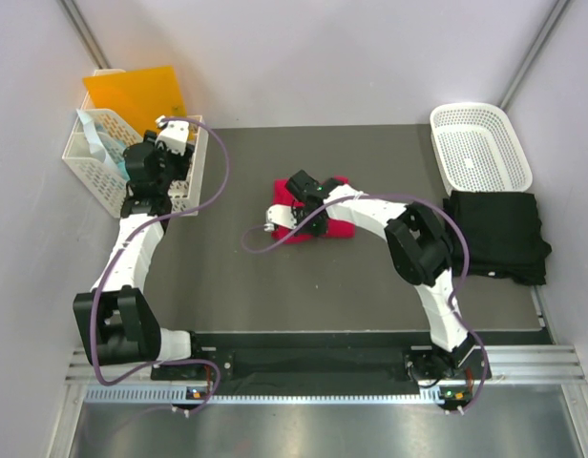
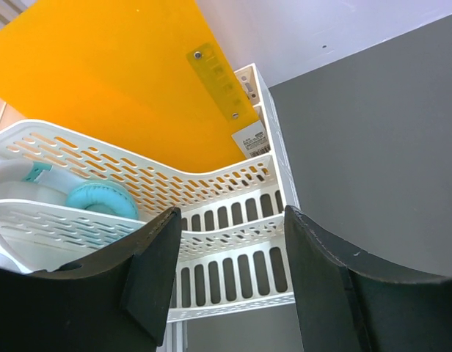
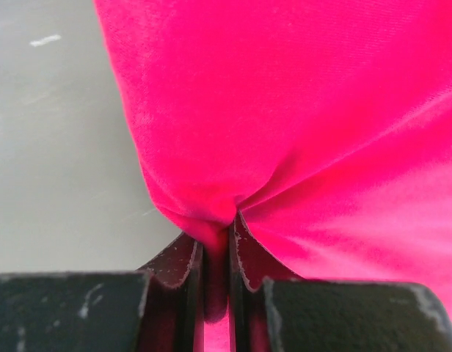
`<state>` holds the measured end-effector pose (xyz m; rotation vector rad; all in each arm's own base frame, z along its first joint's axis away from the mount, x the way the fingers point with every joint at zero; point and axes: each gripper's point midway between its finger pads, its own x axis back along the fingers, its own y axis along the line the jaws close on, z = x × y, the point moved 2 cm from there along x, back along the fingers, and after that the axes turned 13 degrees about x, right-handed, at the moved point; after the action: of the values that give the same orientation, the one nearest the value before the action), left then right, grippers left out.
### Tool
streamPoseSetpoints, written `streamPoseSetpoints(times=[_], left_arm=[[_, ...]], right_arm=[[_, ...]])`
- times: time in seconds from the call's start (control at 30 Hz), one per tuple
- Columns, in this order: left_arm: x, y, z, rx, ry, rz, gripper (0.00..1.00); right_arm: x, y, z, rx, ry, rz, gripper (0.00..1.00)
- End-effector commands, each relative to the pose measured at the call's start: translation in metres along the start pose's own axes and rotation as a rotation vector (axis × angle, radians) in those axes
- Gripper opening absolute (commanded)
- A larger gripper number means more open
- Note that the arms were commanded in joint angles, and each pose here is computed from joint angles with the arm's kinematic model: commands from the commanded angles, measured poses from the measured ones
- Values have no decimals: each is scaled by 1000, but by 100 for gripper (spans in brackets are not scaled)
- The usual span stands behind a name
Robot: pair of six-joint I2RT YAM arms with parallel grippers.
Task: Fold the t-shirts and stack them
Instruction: Neatly place the folded tshirt to the corner
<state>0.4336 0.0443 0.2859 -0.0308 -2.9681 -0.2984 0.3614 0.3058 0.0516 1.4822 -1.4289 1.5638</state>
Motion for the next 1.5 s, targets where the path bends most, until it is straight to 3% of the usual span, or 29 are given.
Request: streamPoseSetpoints(times=[0.0,0.17,0.8,1.47], left_arm=[[7,3,-38,12,-124,10,63],[7,-3,-40,43,-125,41,63],[10,-10,-33,61,-100,78,63],[11,-16,-32,69,-86,114,63]], right_arm=[[57,37,-16,-7,-140,-229,0],[95,27,-14,31,-167,-248,0],[244,-120,65,16,174,538,0],[394,-134,196,-51,452,919,0]])
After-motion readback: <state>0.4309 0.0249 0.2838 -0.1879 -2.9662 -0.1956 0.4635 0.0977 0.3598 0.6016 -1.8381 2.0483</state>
